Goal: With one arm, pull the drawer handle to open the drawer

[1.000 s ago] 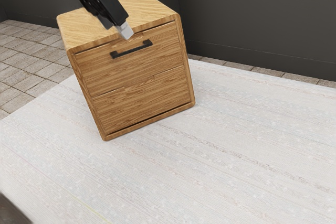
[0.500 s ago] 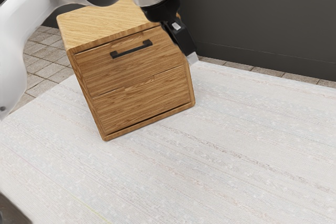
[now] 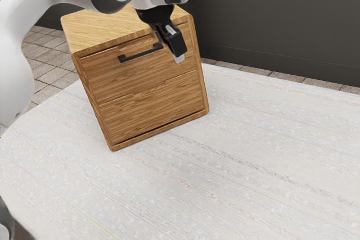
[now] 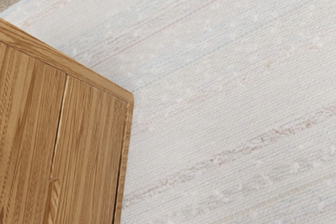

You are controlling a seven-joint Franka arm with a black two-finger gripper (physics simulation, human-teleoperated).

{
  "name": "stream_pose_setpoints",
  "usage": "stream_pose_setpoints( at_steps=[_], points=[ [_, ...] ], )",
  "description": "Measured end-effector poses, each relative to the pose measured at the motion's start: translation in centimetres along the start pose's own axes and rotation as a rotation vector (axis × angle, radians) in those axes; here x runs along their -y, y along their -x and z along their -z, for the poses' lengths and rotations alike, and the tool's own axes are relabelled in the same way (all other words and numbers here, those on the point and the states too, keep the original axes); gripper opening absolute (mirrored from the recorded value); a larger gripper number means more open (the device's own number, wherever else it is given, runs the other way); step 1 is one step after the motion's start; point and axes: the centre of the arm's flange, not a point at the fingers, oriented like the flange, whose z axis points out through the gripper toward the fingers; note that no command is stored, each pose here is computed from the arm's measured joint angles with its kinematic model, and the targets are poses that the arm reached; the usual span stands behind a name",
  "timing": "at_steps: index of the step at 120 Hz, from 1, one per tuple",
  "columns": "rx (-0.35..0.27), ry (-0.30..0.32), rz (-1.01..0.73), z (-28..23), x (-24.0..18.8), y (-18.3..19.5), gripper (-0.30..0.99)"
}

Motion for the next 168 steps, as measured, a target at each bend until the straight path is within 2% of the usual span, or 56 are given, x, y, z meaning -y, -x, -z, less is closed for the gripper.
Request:
stream_pose_setpoints(
  at_steps=[26,52,86,100,126,168],
  points=[
    [-0.028,-0.109,-0.031,1.6,3.0,1.2,0.58],
    [0.030,-0.168,-0.092,1.4,3.8,2.2,0.57],
    [0.130,-0.183,-0.087,-2.4,5.3,3.0,0.56],
    [0.141,-0.183,-0.080,-3.4,5.2,2.7,0.55],
    [0.154,-0.183,-0.061,-4.8,5.6,2.6,0.46],
    [0.147,-0.163,-0.036,-6.6,6.1,2.4,0.38]
  ],
)
